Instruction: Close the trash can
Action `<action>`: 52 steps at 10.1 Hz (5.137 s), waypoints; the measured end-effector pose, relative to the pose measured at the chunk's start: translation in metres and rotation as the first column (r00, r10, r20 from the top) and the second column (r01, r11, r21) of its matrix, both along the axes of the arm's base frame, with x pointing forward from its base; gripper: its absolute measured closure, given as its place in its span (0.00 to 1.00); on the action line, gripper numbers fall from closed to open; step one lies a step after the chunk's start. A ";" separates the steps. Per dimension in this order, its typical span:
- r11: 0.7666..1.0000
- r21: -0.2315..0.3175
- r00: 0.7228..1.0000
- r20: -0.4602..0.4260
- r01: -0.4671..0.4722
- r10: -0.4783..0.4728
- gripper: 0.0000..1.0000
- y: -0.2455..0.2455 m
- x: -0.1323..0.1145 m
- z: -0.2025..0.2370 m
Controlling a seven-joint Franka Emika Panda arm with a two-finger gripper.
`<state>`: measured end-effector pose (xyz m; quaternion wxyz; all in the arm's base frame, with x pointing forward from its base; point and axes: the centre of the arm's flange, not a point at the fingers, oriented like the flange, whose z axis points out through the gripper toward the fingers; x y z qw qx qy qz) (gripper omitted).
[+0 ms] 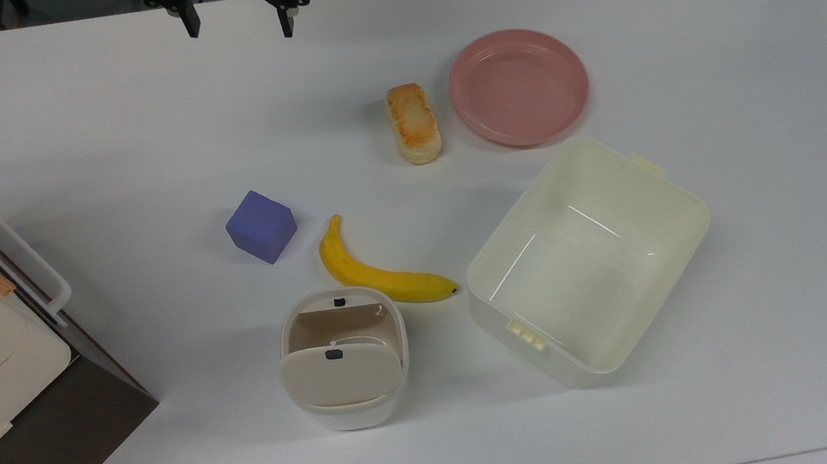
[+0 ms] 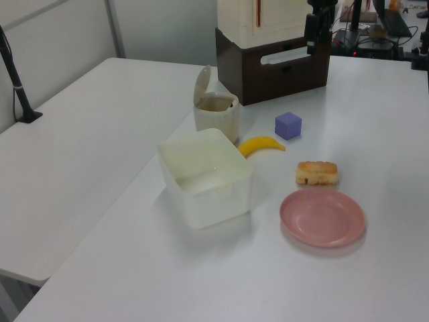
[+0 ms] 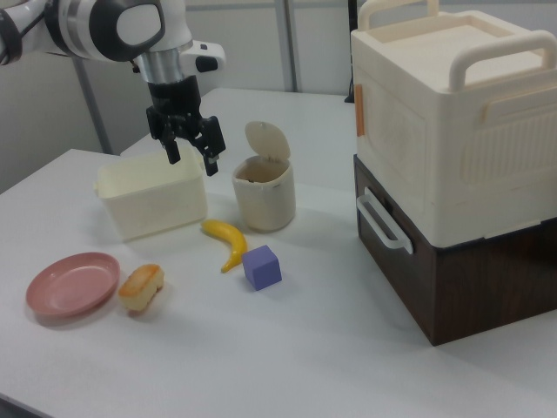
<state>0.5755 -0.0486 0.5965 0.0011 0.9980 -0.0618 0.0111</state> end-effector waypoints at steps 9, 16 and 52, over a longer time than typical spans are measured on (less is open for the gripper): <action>1.000 0.017 1.000 -0.006 0.005 -0.005 0.01 -0.001 0.002 -0.010; 0.997 0.071 0.969 0.246 -0.034 0.016 0.89 0.004 0.038 -0.006; 0.998 0.048 0.942 0.335 -0.039 0.021 0.78 0.024 0.114 -0.080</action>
